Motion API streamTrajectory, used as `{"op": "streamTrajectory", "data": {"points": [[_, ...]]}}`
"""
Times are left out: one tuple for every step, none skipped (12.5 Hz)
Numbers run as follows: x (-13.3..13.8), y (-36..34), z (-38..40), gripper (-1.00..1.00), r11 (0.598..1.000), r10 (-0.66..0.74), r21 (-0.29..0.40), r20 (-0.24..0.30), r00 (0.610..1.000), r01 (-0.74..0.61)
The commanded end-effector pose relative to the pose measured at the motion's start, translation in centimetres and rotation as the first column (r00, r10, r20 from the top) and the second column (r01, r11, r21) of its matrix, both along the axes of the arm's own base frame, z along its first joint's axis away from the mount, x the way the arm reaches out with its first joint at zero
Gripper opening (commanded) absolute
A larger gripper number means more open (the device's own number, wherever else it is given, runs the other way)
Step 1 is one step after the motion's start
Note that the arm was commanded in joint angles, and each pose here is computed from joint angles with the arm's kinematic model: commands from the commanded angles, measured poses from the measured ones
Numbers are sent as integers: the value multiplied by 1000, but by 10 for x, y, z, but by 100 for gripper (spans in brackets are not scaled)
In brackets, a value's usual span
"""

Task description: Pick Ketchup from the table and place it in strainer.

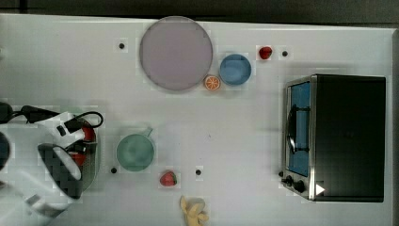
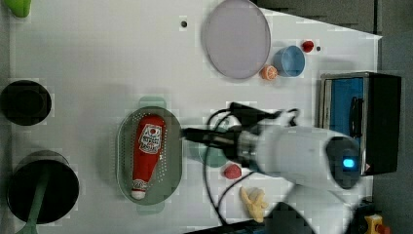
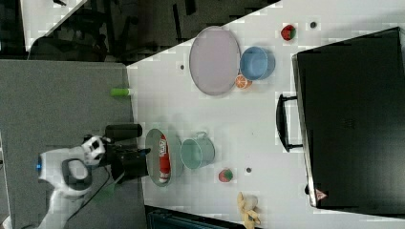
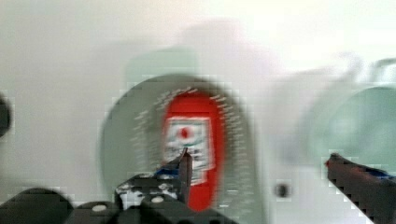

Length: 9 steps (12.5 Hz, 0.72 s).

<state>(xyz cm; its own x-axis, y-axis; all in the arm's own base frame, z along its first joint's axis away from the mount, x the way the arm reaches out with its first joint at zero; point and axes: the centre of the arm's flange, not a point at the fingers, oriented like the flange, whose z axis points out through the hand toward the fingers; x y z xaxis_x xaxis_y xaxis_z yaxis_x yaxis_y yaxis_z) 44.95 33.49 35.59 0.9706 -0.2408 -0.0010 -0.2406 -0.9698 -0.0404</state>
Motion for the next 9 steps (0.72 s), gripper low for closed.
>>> {"op": "streamTrajectory", "data": {"points": [[42, -58, 73, 100, 979, -202, -17, 24, 979, 202], [52, -80, 95, 100, 965, -263, -3, 15, 965, 263], [61, -102, 118, 100, 948, -317, 19, 6, 948, 317], [68, -124, 139, 100, 935, -354, 31, 6, 935, 354], [73, -148, 159, 100, 925, -381, 26, 16, 925, 380], [75, -171, 176, 100, 912, -410, 17, 16, 912, 410], [75, -195, 191, 100, 901, -434, 1, 2, 901, 434], [75, -216, 205, 100, 893, -450, -13, -14, 893, 450], [74, -235, 217, 100, 882, -471, -26, -34, 881, 471]]}}
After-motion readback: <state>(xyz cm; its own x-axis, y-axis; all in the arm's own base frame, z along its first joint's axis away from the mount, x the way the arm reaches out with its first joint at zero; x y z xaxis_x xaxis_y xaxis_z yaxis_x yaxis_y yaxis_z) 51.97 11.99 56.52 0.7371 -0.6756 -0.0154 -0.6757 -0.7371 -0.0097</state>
